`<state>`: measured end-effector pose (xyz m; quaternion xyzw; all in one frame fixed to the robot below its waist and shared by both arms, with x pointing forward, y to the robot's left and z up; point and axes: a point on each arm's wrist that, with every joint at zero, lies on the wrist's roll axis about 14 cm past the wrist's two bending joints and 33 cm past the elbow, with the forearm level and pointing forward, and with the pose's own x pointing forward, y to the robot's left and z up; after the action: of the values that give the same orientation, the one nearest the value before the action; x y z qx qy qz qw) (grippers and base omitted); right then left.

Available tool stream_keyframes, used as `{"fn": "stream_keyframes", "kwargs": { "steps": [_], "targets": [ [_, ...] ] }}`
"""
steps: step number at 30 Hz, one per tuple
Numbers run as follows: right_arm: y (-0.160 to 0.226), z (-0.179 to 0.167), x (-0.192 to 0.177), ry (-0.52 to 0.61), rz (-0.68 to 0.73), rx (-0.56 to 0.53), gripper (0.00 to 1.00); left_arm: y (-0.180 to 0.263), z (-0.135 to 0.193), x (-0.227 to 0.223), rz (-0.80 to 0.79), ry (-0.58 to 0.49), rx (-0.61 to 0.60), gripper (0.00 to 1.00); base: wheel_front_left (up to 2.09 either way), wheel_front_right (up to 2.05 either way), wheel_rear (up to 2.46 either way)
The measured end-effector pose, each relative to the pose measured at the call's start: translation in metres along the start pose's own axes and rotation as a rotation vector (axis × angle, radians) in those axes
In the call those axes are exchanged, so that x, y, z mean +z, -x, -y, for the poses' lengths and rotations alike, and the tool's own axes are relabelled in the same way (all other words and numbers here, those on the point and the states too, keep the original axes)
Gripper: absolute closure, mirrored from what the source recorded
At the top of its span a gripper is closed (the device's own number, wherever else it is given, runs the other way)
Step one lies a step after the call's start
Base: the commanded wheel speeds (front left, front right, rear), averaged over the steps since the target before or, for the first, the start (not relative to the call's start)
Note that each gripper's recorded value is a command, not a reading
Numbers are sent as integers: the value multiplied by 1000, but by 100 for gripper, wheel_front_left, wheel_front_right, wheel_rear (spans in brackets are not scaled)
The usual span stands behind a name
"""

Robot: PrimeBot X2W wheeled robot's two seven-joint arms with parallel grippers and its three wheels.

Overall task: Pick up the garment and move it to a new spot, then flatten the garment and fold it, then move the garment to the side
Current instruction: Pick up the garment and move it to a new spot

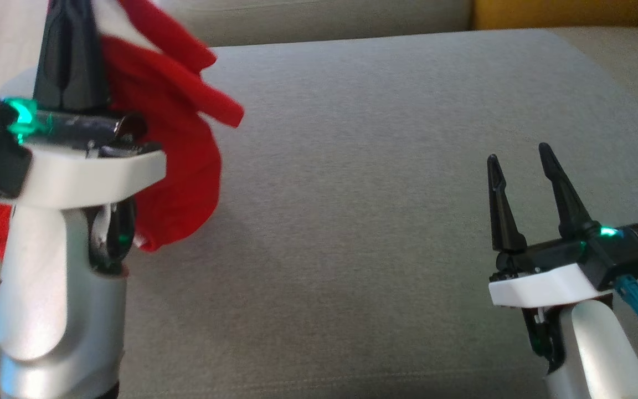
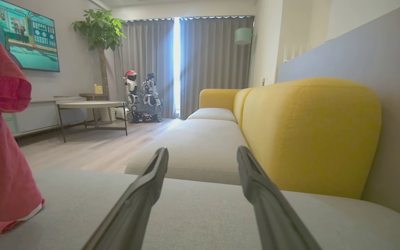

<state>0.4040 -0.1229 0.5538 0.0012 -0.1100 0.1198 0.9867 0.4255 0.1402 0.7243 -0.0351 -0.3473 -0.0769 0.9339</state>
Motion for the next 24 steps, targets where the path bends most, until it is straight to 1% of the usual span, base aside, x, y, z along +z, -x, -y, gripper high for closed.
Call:
{"fn": "stream_keyframes", "kwargs": {
  "steps": [3,8,17,20,24],
  "targets": [
    [6,14,2,4,0,-42,0,-15,25,0,27,33,-65,100,0,0,0],
    [11,36,15,21,32,-104,0,-32,69,-6,49,104,-170,100,0,0,0],
    [29,73,27,43,53,-218,0,-48,180,-18,59,270,-442,100,0,0,0],
    [37,83,28,51,48,-254,0,-52,199,-27,44,296,-463,100,0,0,0],
    [46,94,28,55,39,-292,0,-52,218,-49,-12,318,-486,100,0,0,0]
  ]
}}
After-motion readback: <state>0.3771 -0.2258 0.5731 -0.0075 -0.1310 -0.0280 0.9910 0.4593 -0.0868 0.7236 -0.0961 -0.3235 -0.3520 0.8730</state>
